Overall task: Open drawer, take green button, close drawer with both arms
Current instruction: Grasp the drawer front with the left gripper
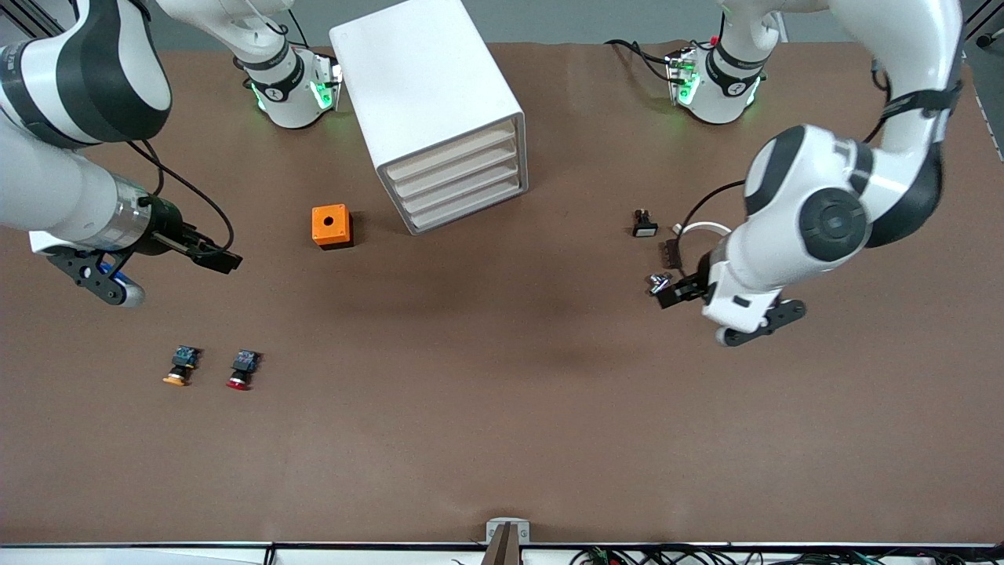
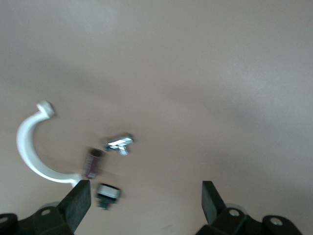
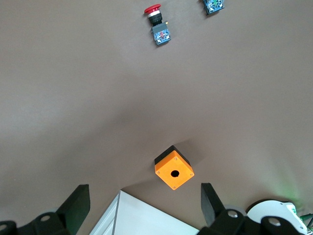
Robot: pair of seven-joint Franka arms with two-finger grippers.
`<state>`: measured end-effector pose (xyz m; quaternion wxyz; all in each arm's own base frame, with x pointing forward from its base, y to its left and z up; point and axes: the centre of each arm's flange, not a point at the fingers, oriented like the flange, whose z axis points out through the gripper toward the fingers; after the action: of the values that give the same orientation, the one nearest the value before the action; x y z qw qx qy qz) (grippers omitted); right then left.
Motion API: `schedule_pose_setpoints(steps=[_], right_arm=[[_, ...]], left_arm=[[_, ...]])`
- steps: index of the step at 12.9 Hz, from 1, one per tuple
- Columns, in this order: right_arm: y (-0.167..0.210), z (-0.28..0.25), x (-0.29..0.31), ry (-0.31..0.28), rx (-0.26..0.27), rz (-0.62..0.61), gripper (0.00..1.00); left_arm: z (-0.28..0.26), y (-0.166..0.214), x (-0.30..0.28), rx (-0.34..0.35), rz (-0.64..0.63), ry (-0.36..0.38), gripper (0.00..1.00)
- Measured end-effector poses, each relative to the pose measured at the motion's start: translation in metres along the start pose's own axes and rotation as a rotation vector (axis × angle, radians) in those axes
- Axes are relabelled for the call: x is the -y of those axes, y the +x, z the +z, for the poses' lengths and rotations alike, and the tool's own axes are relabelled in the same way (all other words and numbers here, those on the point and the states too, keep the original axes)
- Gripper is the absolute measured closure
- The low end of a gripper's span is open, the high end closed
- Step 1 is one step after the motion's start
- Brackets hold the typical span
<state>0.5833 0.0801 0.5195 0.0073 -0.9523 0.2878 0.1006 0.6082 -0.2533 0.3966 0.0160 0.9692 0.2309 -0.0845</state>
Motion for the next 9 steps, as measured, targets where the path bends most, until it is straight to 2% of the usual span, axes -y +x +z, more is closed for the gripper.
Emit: schedule_pose_setpoints(steps=[3,7,9], right_arm=[[0.001,0.000,-0.002,0.000,0.000,0.004,0.00],[0.001,0.000,-0.002,0.001,0.000,0.004,0.00],[0.001,0.000,-0.002,0.001,0.000,0.004,0.00]], left_arm=[[0.067,-0.022,-0.048,0.054,-0.208,0.022,0.00],[0.124,-0.069,-0.115,0.097,-0.521,0.064,0.00],[0.146,-0.088,-0.129,0.193,-0.689,0.081,0.00]])
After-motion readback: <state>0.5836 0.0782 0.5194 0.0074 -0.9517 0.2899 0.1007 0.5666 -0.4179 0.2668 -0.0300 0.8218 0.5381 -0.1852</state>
